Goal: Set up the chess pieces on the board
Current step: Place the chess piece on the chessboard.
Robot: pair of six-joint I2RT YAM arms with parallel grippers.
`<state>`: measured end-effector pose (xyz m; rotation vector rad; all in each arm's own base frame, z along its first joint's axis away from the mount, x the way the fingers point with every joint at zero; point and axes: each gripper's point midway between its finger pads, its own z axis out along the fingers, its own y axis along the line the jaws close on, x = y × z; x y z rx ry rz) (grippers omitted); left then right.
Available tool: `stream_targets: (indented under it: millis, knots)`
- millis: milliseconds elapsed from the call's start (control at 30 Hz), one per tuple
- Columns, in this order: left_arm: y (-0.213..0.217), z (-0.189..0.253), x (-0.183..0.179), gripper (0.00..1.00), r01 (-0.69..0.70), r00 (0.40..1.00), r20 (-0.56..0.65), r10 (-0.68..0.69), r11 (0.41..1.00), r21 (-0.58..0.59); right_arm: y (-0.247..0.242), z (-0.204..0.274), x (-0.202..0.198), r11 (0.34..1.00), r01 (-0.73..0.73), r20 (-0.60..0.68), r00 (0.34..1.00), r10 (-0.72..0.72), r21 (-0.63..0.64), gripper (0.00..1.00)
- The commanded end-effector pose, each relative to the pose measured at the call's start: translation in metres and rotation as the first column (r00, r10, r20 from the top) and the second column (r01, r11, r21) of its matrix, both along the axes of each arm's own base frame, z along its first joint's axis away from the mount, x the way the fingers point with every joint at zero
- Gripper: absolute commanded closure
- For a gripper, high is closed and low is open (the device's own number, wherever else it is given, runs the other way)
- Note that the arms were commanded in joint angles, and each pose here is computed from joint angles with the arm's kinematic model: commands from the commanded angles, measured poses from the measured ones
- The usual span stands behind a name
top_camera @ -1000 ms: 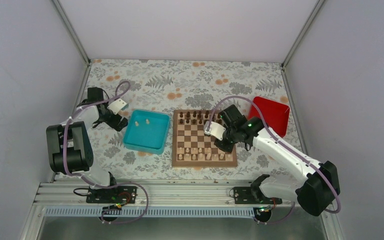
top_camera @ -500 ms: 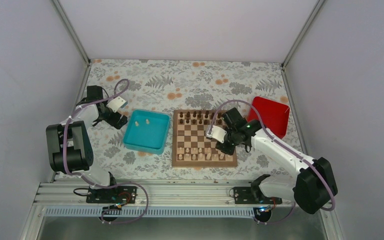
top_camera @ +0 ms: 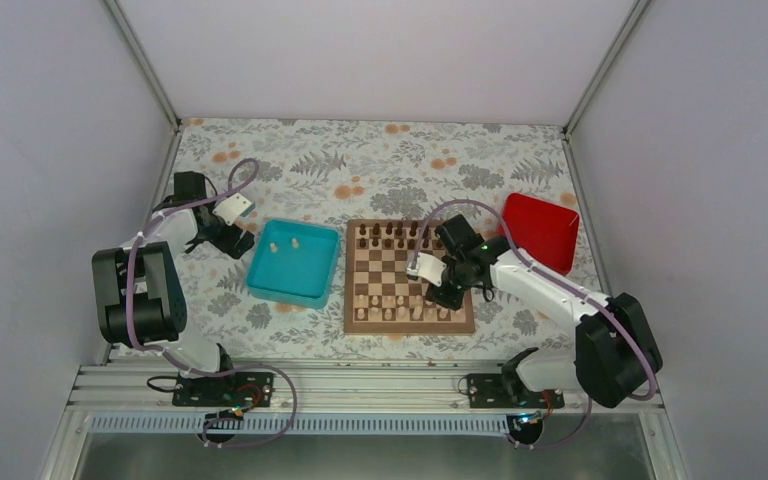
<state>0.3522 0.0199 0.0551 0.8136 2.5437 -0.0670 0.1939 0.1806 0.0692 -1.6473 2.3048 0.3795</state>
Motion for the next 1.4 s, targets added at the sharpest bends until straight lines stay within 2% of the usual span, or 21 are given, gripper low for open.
stream_targets:
  millis: [0,667,833,933,1000,1167,1367]
  knots:
    - [0.0,0.004,-0.001,0.0,0.002,1.0,0.01,-0.002,1.0,0.007,0.006,-0.001,0.005,0.999,-0.015,0.009,1.0,0.015,0.028,0.96]
    - [-0.002,0.006,-0.006,0.0,0.011,1.0,0.004,-0.011,1.0,0.006,-0.006,-0.014,0.006,1.0,-0.01,0.016,1.0,0.01,-0.03,0.96]
    - [-0.002,0.006,-0.007,0.0,0.012,1.0,0.002,-0.012,1.0,0.006,-0.007,-0.012,0.007,1.0,-0.011,0.02,1.0,0.012,-0.029,0.86]
    - [-0.002,0.006,-0.008,0.0,0.015,1.0,0.001,-0.015,1.0,0.009,-0.004,-0.003,0.006,1.0,-0.013,0.013,1.0,0.014,-0.012,0.76]
    - [-0.001,0.006,-0.008,0.0,0.017,1.0,0.003,-0.017,1.0,0.011,0.0,0.01,0.008,1.0,-0.02,0.021,1.0,0.02,0.011,0.67]
    - [-0.002,0.005,-0.009,0.0,0.019,1.0,0.003,-0.019,1.0,0.008,0.017,0.06,0.017,0.994,-0.044,0.058,0.998,0.038,0.098,0.54]
    - [-0.005,0.016,-0.006,0.0,0.021,0.999,0.03,-0.021,1.0,-0.005,0.053,0.113,0.05,0.983,-0.073,0.112,0.992,0.054,0.17,0.49]
